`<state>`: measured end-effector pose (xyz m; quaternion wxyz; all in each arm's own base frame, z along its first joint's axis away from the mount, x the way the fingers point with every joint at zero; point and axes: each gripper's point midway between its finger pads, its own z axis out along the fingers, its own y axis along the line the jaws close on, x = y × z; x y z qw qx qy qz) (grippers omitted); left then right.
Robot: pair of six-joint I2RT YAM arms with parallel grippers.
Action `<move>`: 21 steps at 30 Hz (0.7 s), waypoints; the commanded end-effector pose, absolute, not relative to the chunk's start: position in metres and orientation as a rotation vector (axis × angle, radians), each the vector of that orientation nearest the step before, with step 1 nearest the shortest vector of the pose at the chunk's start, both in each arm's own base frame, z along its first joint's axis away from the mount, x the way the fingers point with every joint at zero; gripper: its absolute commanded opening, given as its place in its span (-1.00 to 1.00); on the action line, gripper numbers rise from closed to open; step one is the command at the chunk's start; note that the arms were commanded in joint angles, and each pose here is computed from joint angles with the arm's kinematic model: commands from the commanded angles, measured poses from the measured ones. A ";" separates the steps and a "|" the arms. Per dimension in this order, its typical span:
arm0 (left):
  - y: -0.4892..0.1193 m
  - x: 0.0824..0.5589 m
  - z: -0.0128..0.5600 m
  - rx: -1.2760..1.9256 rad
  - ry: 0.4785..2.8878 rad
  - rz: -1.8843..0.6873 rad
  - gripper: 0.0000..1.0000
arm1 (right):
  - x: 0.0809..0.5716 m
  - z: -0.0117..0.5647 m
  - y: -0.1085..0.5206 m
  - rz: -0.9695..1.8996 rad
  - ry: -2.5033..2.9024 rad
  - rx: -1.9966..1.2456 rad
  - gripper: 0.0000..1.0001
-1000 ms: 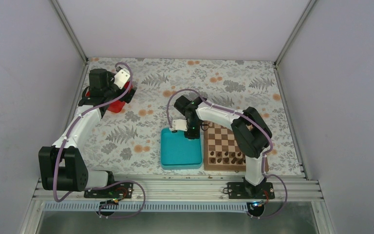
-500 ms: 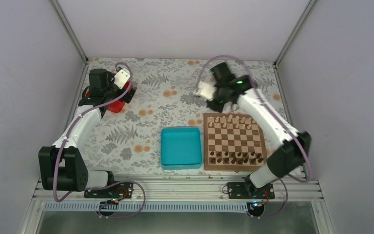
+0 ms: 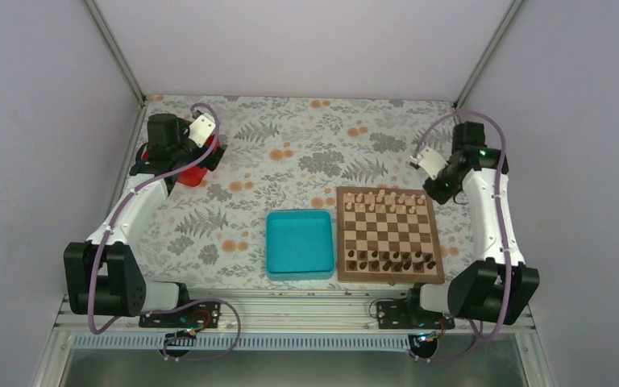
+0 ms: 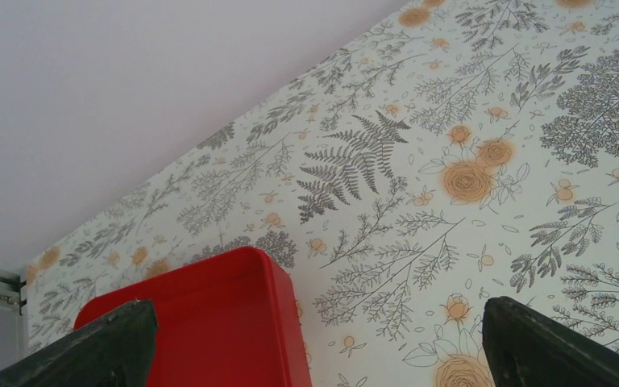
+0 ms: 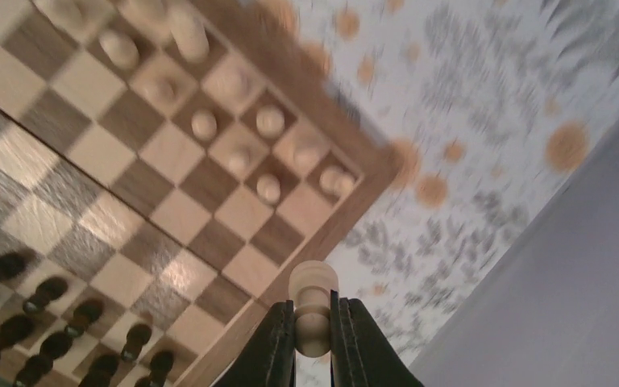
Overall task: Set up the chess pieces on the board
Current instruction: Place the chess piece on the chessboard.
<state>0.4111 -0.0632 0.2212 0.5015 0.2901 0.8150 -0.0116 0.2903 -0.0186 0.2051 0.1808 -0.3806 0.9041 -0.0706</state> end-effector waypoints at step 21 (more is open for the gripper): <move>-0.066 0.409 0.224 0.713 1.949 -0.042 1.00 | 0.299 0.071 -0.059 0.067 2.765 -0.993 -0.77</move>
